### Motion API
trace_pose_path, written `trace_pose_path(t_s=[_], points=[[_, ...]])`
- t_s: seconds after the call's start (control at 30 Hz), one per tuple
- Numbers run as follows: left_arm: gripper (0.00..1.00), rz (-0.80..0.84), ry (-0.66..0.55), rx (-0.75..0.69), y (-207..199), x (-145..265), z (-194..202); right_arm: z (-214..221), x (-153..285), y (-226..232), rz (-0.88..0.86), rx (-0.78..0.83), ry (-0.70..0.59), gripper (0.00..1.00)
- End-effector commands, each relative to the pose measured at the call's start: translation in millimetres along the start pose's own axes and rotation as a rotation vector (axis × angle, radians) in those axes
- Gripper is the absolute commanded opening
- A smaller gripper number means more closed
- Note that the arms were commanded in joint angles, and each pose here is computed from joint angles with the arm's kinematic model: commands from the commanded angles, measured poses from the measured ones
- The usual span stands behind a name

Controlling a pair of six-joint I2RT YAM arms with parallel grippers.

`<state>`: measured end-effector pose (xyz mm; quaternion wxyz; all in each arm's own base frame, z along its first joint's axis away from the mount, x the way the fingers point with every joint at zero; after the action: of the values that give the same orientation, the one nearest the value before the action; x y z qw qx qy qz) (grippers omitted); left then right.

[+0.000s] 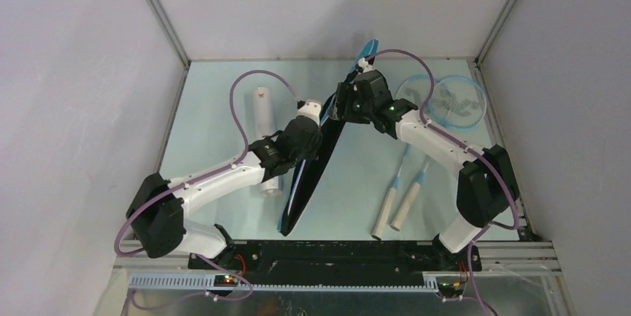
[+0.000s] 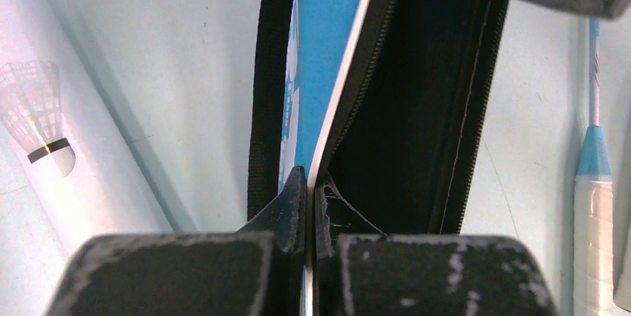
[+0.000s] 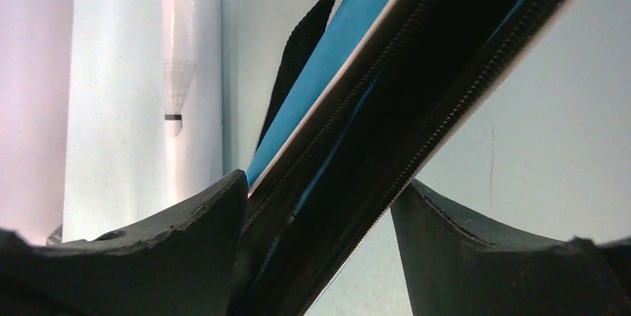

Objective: Pack up the badminton gear

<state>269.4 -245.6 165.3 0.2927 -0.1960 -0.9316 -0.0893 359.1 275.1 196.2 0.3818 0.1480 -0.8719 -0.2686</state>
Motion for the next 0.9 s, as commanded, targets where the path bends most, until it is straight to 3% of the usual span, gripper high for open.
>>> trace_pose_path(t_s=[0.0, 0.2, 0.53, 0.87], points=[[0.0, -0.059, -0.092, 0.107, 2.8, 3.5, -31.7, -5.3, 16.7, -2.3, 0.017, 0.028, -0.057, 0.72], [0.0, -0.086, -0.121, 0.165, 7.6, 9.0, -35.7, -4.6, 28.9, -20.0, 0.049, 0.011, -0.088, 0.73], [0.0, -0.083, -0.11, 0.172, 4.6, 6.0, -38.2, -6.7, 45.3, -15.9, -0.085, -0.015, -0.132, 0.8], [0.0, -0.038, -0.134, 0.217, 0.2, 13.2, -42.2, 13.2, 34.6, -69.4, 0.076, -0.023, -0.1, 0.8]])
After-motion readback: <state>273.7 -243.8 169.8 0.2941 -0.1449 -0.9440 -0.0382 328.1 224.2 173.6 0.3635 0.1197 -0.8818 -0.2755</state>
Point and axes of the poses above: each gripper's point midway between its finger pads, its own x axis back along the fingers, its own y axis along the line the jaws close on, z = x × y, the point moved 3 cm from there along x, back along the fingers, and after that the axes turned 9 degrees about -x, right-handed, at the moved point
